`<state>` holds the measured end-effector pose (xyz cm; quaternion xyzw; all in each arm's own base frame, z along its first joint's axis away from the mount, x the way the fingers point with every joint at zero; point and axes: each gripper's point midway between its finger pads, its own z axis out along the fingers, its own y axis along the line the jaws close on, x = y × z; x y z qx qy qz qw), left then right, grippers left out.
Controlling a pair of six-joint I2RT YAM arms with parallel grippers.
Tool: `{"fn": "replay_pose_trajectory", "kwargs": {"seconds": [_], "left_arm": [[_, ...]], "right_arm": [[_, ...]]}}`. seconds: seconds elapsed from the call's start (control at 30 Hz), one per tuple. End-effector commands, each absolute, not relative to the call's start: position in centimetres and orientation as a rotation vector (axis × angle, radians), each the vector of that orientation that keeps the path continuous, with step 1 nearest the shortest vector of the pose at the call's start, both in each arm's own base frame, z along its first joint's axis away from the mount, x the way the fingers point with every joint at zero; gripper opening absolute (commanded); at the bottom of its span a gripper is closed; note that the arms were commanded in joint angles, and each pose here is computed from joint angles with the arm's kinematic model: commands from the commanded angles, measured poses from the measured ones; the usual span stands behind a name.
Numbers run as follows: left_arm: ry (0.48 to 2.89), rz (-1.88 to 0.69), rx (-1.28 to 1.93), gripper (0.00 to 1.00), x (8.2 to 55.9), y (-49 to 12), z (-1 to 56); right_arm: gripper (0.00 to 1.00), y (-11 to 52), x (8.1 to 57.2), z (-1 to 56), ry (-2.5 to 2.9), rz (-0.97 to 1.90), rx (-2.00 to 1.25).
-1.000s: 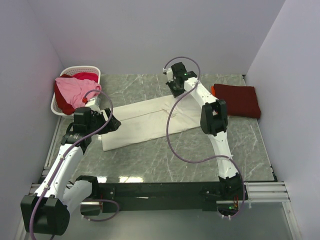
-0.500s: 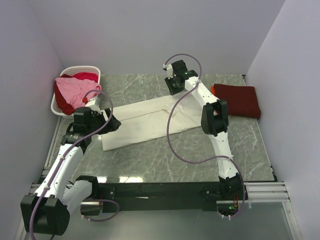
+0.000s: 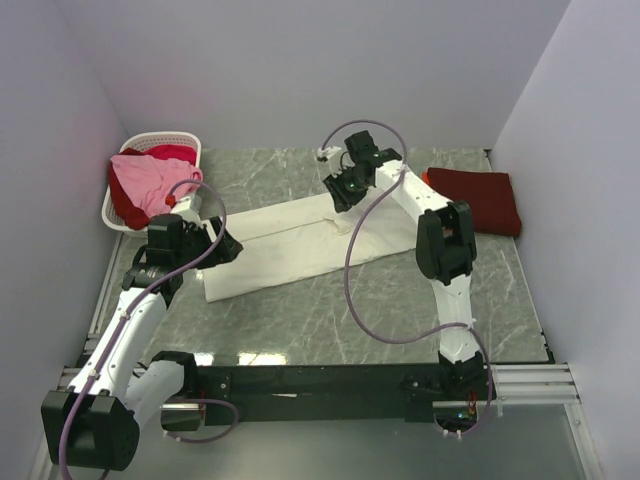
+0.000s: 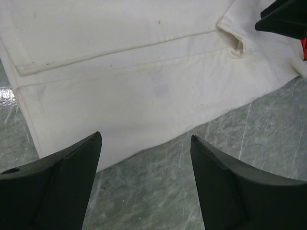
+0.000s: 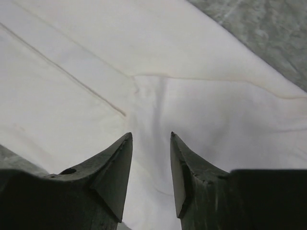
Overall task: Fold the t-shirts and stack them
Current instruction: Fold the tshirt
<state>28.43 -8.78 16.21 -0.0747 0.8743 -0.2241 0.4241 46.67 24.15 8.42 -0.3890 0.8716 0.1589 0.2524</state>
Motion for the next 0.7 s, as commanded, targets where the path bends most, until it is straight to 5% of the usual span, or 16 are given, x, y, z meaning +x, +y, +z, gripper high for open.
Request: {"fn": "replay_pose_trajectory", "kwargs": {"seconds": [0.0,0.67], "left_arm": [[2.155,-0.581,-0.141,0.8,28.7,-9.3,16.8],[2.145,-0.594,-0.127,0.8,28.5,-9.5,17.2]], "right_arm": [[0.45,26.7,46.1,11.1,2.237,0.382,-1.152],[0.32,28.3,45.2,6.3,2.433,0.294,-1.163]]}}
